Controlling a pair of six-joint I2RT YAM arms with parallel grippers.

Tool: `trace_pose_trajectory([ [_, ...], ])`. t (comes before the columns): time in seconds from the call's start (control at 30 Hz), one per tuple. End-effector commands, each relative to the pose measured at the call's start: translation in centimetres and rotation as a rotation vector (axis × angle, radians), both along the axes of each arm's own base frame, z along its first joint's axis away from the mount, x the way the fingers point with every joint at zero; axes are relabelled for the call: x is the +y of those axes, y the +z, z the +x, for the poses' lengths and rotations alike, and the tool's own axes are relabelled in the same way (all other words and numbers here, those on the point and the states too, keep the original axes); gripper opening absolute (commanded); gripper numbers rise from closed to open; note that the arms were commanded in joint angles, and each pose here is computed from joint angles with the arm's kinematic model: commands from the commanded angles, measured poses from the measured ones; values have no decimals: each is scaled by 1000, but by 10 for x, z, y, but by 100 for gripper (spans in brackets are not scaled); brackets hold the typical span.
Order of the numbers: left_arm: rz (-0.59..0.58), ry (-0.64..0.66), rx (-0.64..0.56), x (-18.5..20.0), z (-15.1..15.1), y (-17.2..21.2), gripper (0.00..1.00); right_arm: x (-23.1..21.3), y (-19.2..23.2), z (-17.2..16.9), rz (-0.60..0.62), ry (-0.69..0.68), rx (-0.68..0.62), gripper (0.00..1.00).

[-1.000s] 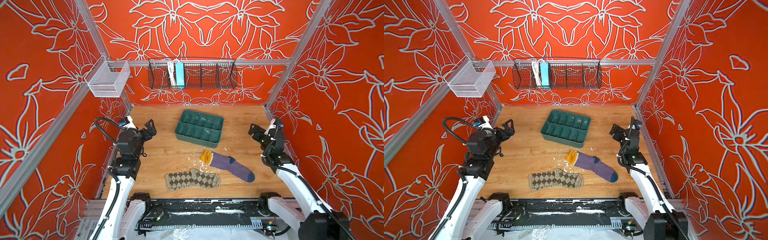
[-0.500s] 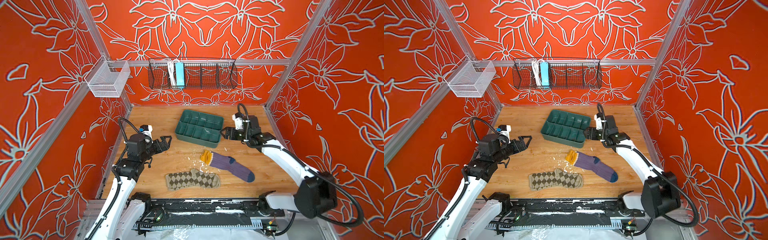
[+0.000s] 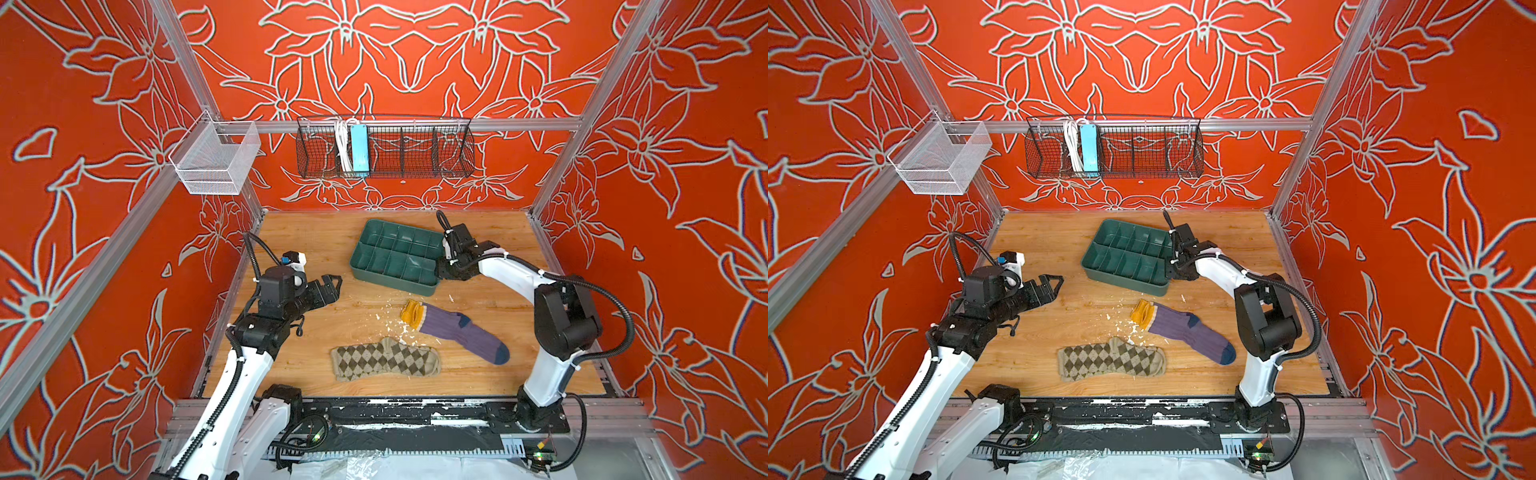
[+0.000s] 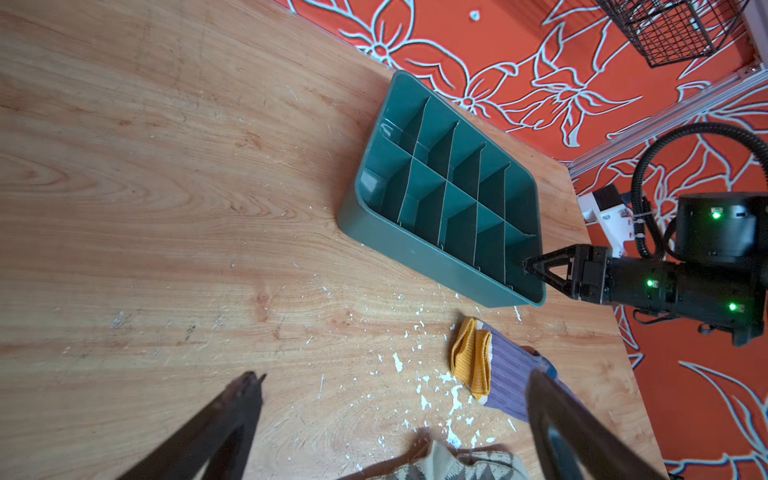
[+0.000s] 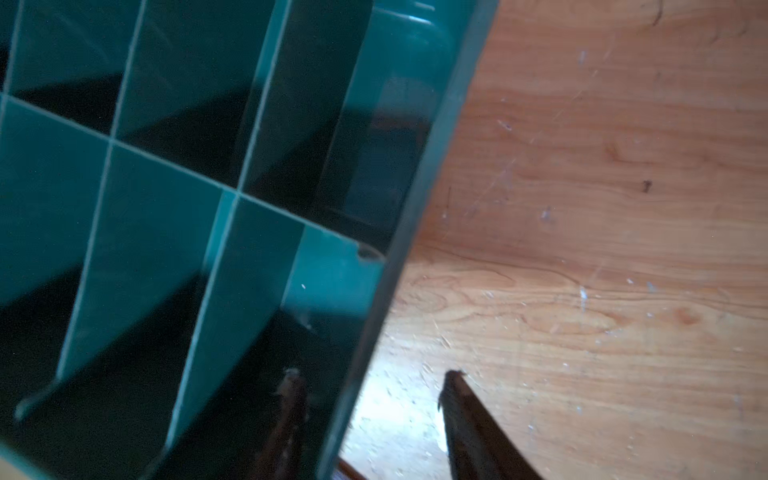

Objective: Roll the socks

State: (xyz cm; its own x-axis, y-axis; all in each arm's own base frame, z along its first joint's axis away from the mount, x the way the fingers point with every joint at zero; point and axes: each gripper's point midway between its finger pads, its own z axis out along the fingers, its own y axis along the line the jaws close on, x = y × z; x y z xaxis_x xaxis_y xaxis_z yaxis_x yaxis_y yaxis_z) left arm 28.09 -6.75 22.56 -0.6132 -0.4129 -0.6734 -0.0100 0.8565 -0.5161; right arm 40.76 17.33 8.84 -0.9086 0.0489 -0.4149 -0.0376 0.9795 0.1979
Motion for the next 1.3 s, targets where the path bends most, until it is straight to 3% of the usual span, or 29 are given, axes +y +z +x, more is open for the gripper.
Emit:
trace_pose_trajectory([
  [0.0,8,8,6,2,-1,-1,97,11,-2,6,-37,-18,-5,47],
  [0.1,8,9,3,2,-1,-1,97,27,-4,7,-45,6,-6,34],
  [0.33,26,8,-4,4,-6,6,97,80,-2,7,-22,50,-33,24],
  [0.5,24,16,-23,5,-10,11,97,141,-4,9,13,132,-30,12],
  [0.83,67,33,-39,13,-20,27,97,238,-5,1,147,143,-51,11],
  [1.27,53,87,-45,20,-24,29,97,291,12,-35,286,125,-56,14],
])
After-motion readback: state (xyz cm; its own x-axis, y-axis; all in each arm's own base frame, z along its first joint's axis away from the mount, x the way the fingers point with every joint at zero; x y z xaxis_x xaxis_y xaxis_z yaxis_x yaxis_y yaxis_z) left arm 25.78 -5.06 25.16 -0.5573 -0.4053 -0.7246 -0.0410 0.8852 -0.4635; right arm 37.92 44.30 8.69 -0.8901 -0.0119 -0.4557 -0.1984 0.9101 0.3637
